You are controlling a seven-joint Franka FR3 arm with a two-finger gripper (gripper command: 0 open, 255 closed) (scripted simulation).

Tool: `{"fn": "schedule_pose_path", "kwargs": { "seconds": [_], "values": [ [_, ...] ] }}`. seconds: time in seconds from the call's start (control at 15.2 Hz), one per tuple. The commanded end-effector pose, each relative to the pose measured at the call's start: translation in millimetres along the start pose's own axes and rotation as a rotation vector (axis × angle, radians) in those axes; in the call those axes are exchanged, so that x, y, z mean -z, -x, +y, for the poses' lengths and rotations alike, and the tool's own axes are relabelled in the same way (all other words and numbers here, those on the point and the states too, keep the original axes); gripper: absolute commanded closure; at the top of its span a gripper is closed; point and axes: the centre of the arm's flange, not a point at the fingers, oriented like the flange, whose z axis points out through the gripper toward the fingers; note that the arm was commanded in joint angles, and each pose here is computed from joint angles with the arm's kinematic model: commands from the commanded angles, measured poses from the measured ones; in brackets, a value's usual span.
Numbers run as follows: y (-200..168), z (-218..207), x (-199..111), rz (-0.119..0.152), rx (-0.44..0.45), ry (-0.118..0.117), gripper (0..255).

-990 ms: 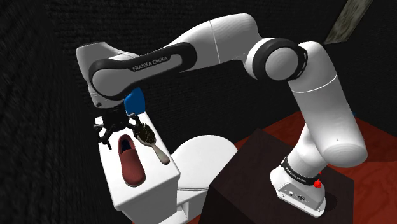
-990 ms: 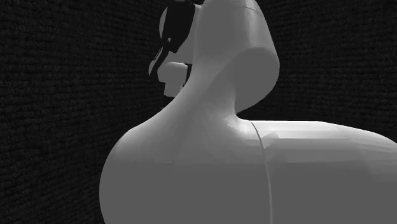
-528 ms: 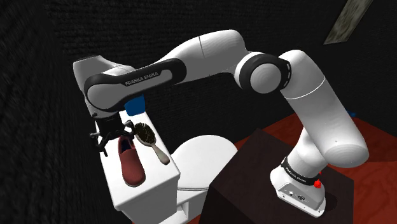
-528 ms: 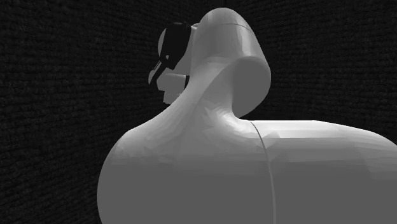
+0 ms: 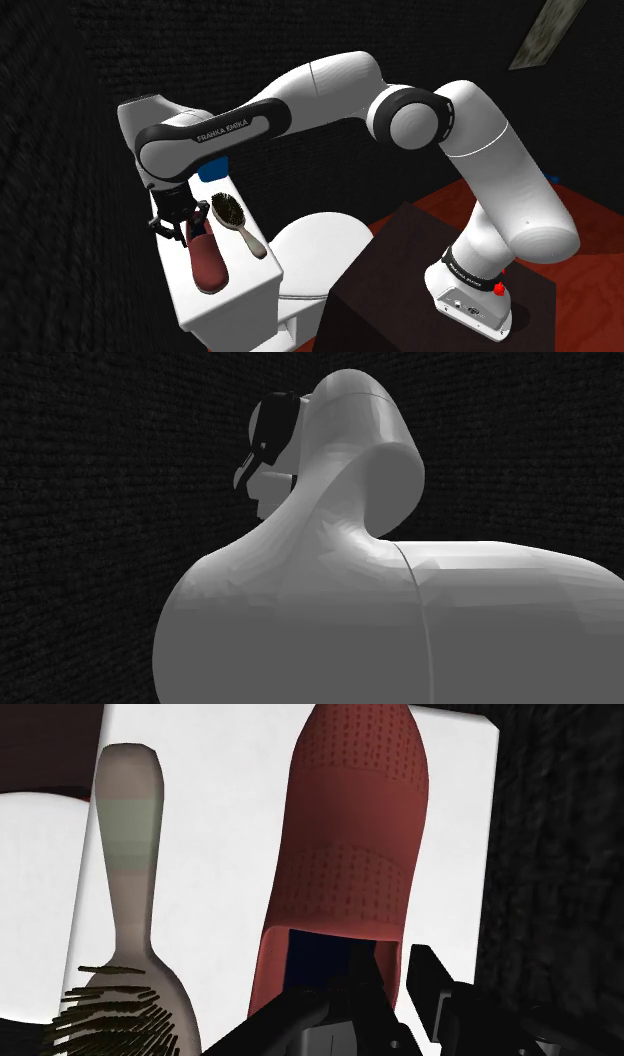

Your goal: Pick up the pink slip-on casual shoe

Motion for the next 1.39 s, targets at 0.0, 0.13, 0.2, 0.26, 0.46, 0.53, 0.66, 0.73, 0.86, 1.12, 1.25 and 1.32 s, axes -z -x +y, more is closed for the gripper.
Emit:
{"fn": "schedule_pose_path", "kwargs": {
  "seconds": [0.0,0.13,0.2,0.26,0.46,0.53,0.66,0.73,0.86,1.12,1.25,1.32],
  "values": [
    [0,0,0,0.0,0.0,0.0,255],
    [0,0,0,0.0,0.0,0.0,255],
    [0,0,0,0.0,0.0,0.0,255],
    [0,0,0,0.0,0.0,0.0,255],
    [2,0,10,0.0,0.0,0.0,255],
    [4,0,15,0.0,0.0,0.0,255],
    [6,0,26,0.0,0.0,0.0,255],
    [7,0,31,0.0,0.0,0.0,255],
    [10,0,41,0.0,0.0,0.0,255],
    [15,0,61,0.0,0.0,0.0,255],
    [17,0,72,0.0,0.0,0.0,255],
    [18,0,77,0.0,0.0,0.0,255]
  ]
}}
